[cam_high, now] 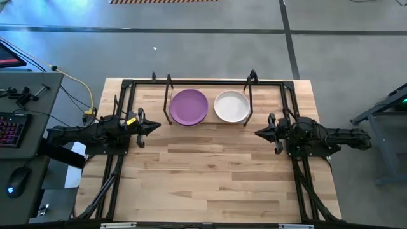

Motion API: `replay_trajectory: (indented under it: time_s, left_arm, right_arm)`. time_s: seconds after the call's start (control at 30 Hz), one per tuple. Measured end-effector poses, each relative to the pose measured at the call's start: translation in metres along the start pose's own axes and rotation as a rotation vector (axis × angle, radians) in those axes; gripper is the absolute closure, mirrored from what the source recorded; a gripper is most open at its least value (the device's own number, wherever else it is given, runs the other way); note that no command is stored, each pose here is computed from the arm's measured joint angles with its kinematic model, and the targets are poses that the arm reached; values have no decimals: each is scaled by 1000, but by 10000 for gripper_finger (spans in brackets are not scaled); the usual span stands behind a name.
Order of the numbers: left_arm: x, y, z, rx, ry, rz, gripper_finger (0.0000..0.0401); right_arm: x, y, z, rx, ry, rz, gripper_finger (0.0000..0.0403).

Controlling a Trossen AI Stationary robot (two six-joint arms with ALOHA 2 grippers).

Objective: Place and stack plates onto a shelf
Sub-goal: Return to Home Position

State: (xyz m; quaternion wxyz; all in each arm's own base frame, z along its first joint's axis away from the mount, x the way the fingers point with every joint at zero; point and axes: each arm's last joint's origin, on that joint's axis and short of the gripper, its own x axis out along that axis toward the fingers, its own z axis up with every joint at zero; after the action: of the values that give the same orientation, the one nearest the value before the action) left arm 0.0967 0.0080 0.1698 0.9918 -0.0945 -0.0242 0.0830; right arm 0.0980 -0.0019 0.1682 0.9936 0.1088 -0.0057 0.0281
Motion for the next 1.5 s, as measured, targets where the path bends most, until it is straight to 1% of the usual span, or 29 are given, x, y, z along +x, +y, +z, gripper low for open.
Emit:
replay_trajectory:
  time_s: [0.23, 0.37, 0.57, 1.5]
  left_arm:
    - [0, 0, 1, -1, -4, -8, 401]
    - [0, -1, 1, -1, -3, -14, 401]
    - [-1, -4, 0, -2, 6, -53, 401]
    - [0, -4, -1, 0, 17, -49, 401]
  right_arm:
    - [-1, 1, 1, 75, -18, 6, 402]
    - [-1, 1, 1, 68, -18, 6, 402]
    - [-1, 1, 1, 68, -12, 4, 402]
    - [-1, 1, 1, 67, -15, 4, 402]
